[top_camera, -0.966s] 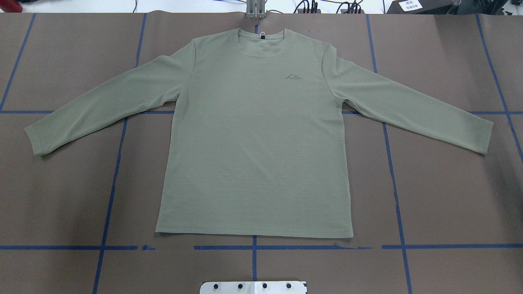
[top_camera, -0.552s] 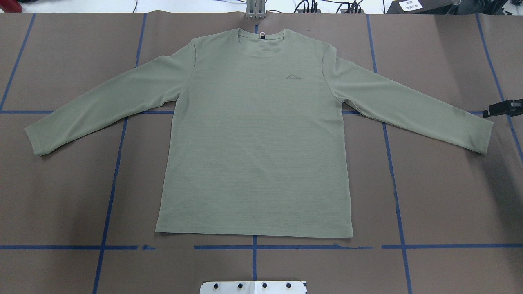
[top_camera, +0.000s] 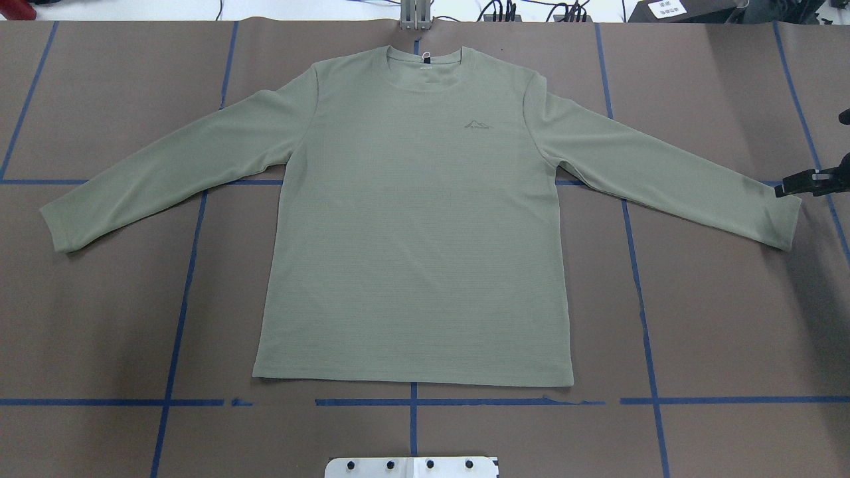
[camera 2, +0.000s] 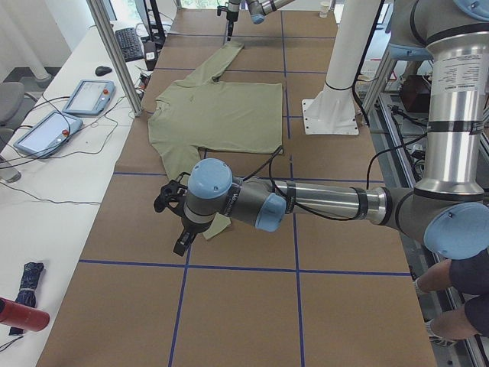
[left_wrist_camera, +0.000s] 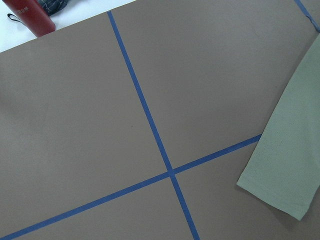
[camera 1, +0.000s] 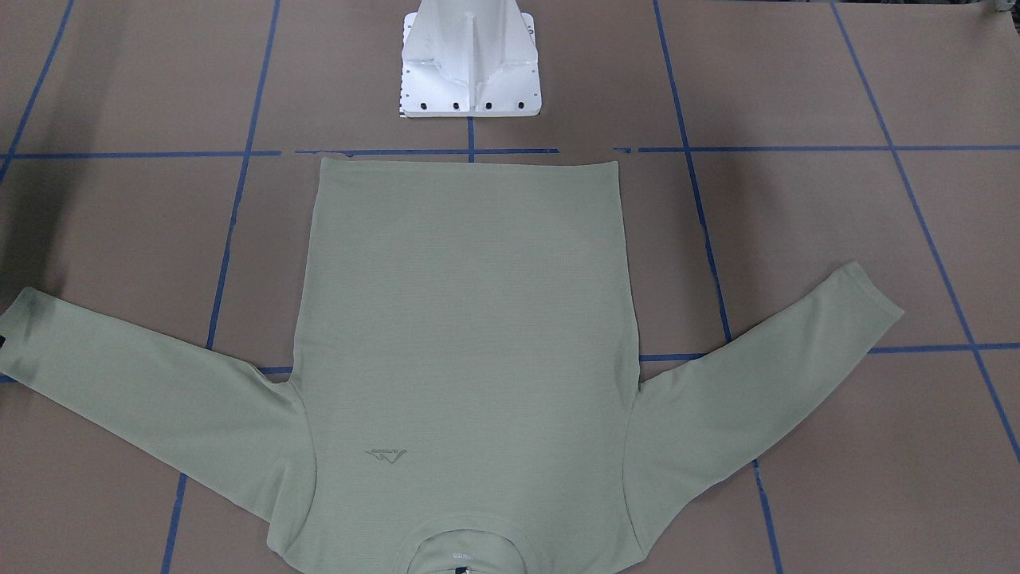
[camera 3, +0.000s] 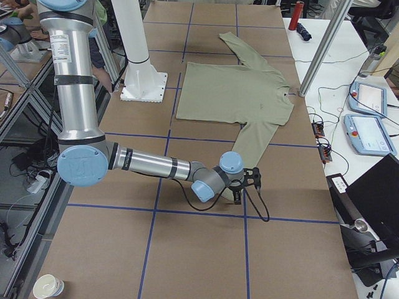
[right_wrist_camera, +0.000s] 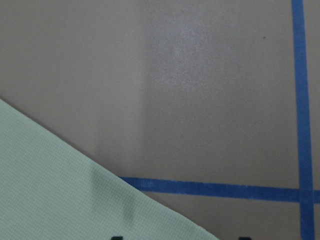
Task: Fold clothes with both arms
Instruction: 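Lower the right gripper to the cuff of the sleeve nearest it and grasp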
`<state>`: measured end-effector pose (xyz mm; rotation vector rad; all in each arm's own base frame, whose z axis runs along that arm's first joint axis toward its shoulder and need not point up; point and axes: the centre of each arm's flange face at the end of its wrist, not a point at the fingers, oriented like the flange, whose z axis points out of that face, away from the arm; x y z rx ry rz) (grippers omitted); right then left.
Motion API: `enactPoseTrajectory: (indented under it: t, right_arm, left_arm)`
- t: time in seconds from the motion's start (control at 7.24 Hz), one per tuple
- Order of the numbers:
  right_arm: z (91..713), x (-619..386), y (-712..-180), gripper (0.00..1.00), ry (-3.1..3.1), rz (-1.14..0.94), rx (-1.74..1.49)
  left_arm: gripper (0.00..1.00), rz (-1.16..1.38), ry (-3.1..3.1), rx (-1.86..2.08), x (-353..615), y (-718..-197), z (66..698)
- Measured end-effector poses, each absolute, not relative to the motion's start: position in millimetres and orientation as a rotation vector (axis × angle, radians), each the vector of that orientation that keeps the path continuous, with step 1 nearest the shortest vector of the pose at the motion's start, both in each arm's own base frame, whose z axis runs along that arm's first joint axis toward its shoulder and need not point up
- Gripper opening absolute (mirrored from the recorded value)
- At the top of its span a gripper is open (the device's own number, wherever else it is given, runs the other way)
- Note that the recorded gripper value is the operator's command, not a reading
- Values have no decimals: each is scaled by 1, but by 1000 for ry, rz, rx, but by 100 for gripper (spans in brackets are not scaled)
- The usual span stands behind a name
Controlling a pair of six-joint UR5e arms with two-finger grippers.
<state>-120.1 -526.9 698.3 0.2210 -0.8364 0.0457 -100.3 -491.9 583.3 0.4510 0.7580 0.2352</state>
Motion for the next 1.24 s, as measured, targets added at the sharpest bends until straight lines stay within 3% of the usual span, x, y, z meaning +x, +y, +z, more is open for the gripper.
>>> enactPoseTrajectory:
  t: [0.41,0.83,1.24]
  right_arm:
    - [711,-119,-525,80,-825,54,201]
    - [712,-120,-525,70,-823,56,199]
    - [712,-124,-526,70,-823,50,197]
  left_arm:
    - [100,236,758,454,-101,-492,582]
    - [100,237,758,453,-101,-491,583]
    - [100,237,758,452,-101,-491,584]
